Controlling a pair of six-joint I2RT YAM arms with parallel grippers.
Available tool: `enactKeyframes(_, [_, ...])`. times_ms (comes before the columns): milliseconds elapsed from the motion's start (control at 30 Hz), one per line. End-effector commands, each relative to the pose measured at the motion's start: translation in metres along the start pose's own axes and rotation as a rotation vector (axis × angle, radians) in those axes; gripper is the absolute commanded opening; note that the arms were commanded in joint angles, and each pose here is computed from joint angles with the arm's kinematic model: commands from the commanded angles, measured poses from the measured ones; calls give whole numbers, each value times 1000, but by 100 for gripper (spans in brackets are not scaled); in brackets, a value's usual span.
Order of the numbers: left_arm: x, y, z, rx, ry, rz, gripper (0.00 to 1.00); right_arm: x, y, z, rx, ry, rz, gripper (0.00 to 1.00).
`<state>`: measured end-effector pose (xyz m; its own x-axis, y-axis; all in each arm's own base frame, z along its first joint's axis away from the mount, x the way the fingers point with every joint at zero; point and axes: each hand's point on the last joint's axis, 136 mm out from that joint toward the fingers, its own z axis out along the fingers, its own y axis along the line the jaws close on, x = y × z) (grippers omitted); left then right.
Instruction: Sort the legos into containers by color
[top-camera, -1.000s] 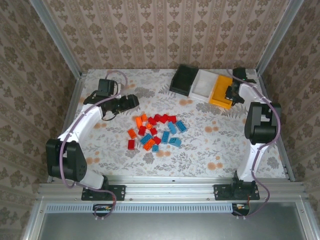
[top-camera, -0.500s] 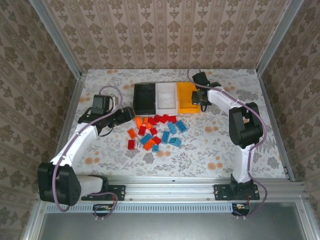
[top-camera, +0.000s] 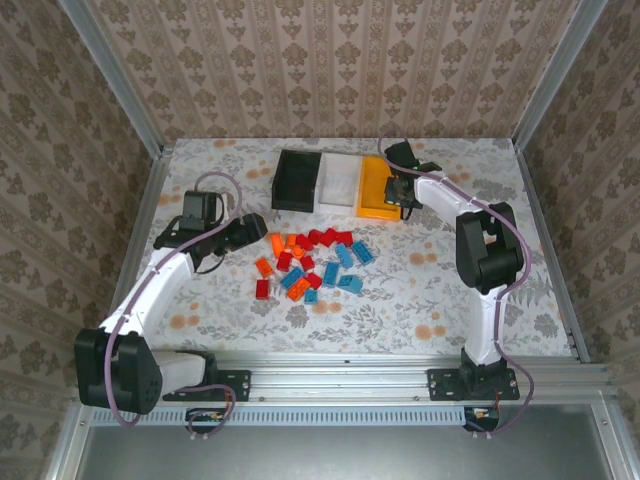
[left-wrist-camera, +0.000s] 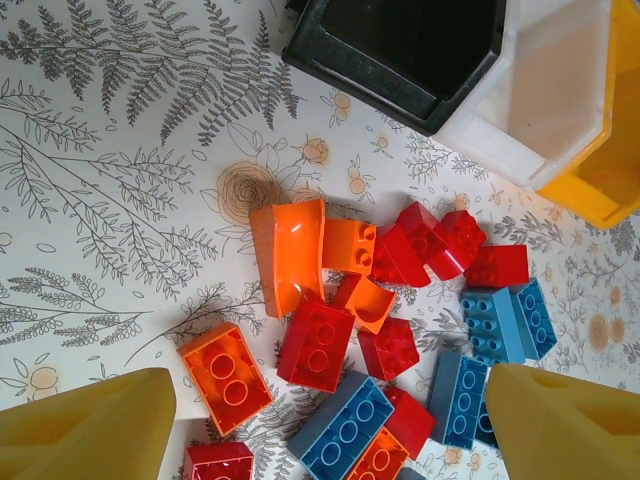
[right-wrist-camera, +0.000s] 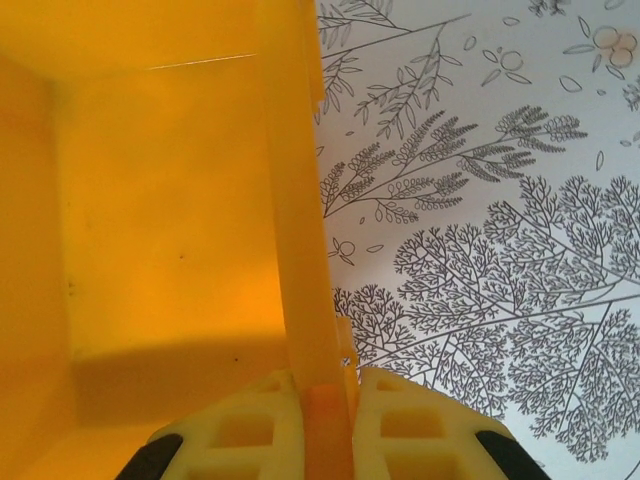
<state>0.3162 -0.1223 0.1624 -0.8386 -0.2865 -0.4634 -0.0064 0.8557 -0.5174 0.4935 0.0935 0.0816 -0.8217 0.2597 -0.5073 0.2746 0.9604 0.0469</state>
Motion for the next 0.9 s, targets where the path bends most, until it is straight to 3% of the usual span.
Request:
enactKeyframes(0, [-4, -1, -3, 7, -21, -3, 83, -9, 13, 2, -53, -15, -63, 10])
enactKeyframes(267, [-2, -2, -3, 16, -14, -3, 83, -12, 24, 4, -113, 9, -60, 15])
enactKeyframes(433, [-2, -2, -5, 11, -13, -1, 84, -22, 22, -12, -119, -28, -58, 47])
enactKeyframes(500, [-3, -3, -7, 15, -17, 3, 85, -34, 22, -26, -129, -65, -70, 55])
enactKeyframes(700, [4, -7, -4, 58, -13, -15, 88, -50, 15, -86, -164, -152, -110, 68])
enactKeyframes(800, [19, -12, 3, 108, -2, -34, 100, -23, 13, -105, -200, -142, -141, 72])
enactKeyframes(867, [35, -20, 9, 159, 16, -45, 100, -1, 18, -114, -238, -139, -185, 72])
